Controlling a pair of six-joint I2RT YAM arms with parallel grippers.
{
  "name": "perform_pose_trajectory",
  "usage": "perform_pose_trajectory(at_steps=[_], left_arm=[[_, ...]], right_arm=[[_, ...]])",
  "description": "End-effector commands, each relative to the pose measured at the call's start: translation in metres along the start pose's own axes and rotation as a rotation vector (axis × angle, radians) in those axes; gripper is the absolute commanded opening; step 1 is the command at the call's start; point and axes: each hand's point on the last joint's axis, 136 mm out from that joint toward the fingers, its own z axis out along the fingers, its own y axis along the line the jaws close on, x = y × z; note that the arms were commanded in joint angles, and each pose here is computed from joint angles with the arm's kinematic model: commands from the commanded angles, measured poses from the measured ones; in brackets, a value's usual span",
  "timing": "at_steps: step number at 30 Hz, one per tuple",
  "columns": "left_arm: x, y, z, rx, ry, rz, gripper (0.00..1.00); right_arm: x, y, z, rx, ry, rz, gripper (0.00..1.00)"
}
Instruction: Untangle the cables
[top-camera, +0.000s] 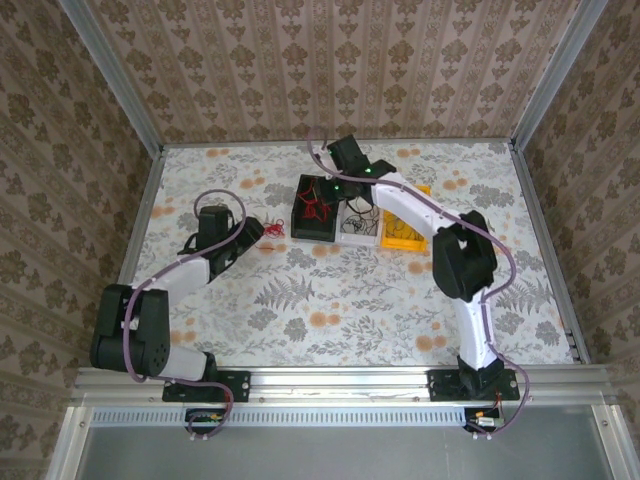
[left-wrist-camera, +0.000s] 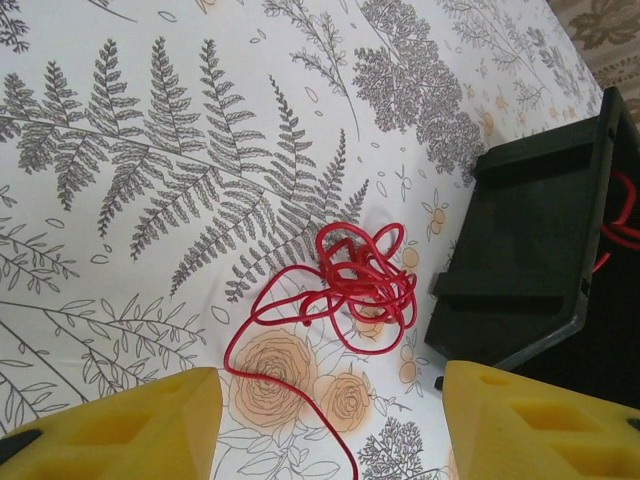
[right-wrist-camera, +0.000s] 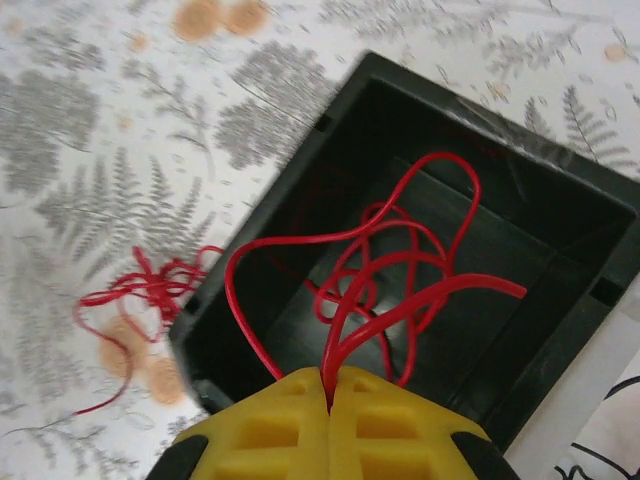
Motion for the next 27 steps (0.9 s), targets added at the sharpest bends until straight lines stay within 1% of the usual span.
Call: perform_pose_trajectory(at_steps=[1, 6, 10, 13, 16, 17, 19, 21, 24, 27], left_arm=[[0.004, 0.011, -0.004, -0.033, 0.002, 0.02, 0.6], [0.004, 0.01, -0.003, -0.031, 0.005, 0.033, 0.61], [0.005, 0.009, 0.0, -0.024, 0.016, 0.034, 0.61], [0.007, 0.007, 0.002, -0.021, 0.025, 0.033, 0.61], [0.008, 0.006, 0.004, -0.02, 0.029, 0.035, 0.61], [0.008, 0.007, 0.004, -0.021, 0.03, 0.035, 0.61], [0.009, 0.007, 0.004, -0.024, 0.031, 0.037, 0.61], [0.008, 0.006, 0.004, -0.025, 0.031, 0.041, 0.61], [0.008, 0.006, 0.005, -0.026, 0.036, 0.044, 0.61], [0.008, 0.006, 0.005, -0.031, 0.038, 0.047, 0.61]], right_arm=[[0.011, -0.017, 0.007, 0.101, 0.077, 0.059, 0.02], [0.023, -0.025, 0.03, 0.13, 0.132, 0.079, 0.05], [0.028, -0.024, 0.046, 0.132, 0.149, 0.082, 0.06], [0.032, -0.022, 0.053, 0.14, 0.16, 0.062, 0.06], [0.032, -0.015, 0.053, 0.134, 0.158, 0.031, 0.09], [0.029, -0.012, 0.05, 0.133, 0.15, 0.017, 0.11], [0.02, -0.007, 0.04, 0.137, 0.116, -0.009, 0.22], [0.007, -0.003, 0.026, 0.143, 0.066, -0.026, 0.29], [-0.01, -0.002, 0.004, 0.156, -0.005, -0.046, 0.34], [-0.019, -0.005, -0.016, 0.189, -0.052, -0.06, 0.4]])
